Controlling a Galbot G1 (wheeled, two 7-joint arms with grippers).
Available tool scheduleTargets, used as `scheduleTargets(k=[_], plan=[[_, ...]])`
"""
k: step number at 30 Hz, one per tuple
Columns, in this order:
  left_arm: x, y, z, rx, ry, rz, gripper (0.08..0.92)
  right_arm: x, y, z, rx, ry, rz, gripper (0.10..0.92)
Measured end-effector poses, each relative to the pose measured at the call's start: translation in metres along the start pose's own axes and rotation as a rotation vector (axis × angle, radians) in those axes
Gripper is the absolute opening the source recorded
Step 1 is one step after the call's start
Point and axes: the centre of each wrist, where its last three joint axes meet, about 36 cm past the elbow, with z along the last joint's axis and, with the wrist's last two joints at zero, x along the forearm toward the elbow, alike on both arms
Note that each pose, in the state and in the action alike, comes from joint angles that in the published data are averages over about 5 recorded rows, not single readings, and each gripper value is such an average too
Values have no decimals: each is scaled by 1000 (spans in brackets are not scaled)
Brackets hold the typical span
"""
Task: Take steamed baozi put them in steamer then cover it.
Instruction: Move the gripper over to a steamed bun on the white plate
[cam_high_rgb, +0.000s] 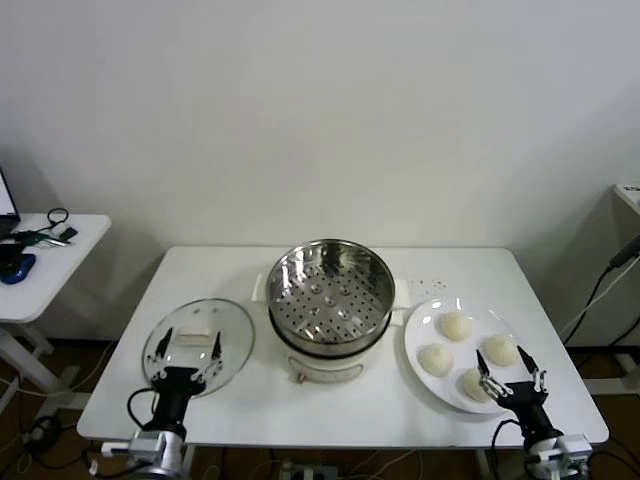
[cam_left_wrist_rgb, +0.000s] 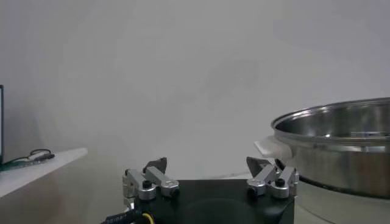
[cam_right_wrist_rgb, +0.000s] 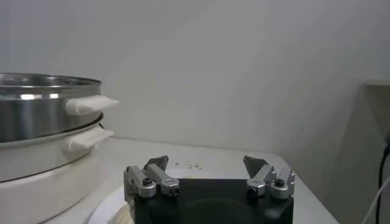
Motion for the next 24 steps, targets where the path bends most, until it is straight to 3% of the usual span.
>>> scheduleTargets(k=[11,24], plan=[[2,-4,-2,-16,-5,10,823,-57,-57,-34,255,126,-276,823],[4,0,-4,-1,-34,35,823,-157,-122,-108,626,373,-637,823]])
